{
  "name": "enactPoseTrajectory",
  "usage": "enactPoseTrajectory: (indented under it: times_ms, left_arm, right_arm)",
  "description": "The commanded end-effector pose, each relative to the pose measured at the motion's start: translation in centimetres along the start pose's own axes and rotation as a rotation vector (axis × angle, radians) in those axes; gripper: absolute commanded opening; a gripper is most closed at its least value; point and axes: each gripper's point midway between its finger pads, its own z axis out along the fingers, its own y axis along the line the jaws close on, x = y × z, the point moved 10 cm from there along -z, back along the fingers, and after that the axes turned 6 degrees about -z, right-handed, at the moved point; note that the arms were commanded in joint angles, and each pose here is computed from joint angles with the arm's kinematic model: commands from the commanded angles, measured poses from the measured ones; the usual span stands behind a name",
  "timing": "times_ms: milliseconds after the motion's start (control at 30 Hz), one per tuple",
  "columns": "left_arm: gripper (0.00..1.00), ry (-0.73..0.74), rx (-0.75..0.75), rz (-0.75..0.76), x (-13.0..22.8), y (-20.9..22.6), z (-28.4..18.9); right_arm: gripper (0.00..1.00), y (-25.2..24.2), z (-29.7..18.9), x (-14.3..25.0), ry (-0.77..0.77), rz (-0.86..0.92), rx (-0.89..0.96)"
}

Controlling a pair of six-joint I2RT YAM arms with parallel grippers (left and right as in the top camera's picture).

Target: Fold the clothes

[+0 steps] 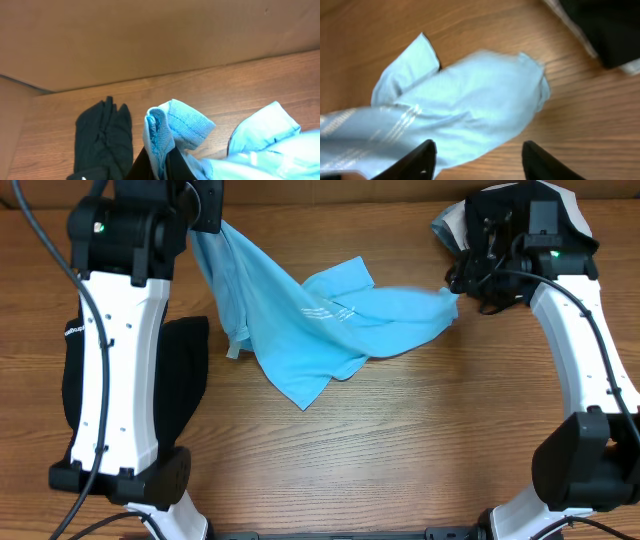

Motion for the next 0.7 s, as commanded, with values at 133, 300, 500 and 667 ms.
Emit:
enactPoseTrajectory:
  times_ms: [133,300,500,667]
  left_arm:
    - [0.04,0.004,0.005,-0.005,-0.3,0.4,1.8]
    - [0.04,0.03,0.003,-0.009,0.0,0.2,3.0]
    - [0.04,0.086,-0.002,-0.049,0.8,-0.2,5.6]
    - [0.04,0.123,-0.005,-0.056,1.3,-0.6,7.4]
  right_arm:
    - [0.69,4.3,-2.6,2.4,0.069,-0.126,-0.123]
    - [0.69,9.8,-0.4,6.4,0.199,-0.316,-0.144]
    - [0.68,15.4,3.6,12.5,0.303,-0.472,-0.101]
    - [0.69,19.1,6.8,16.9,0.363,-0.544,-0.103]
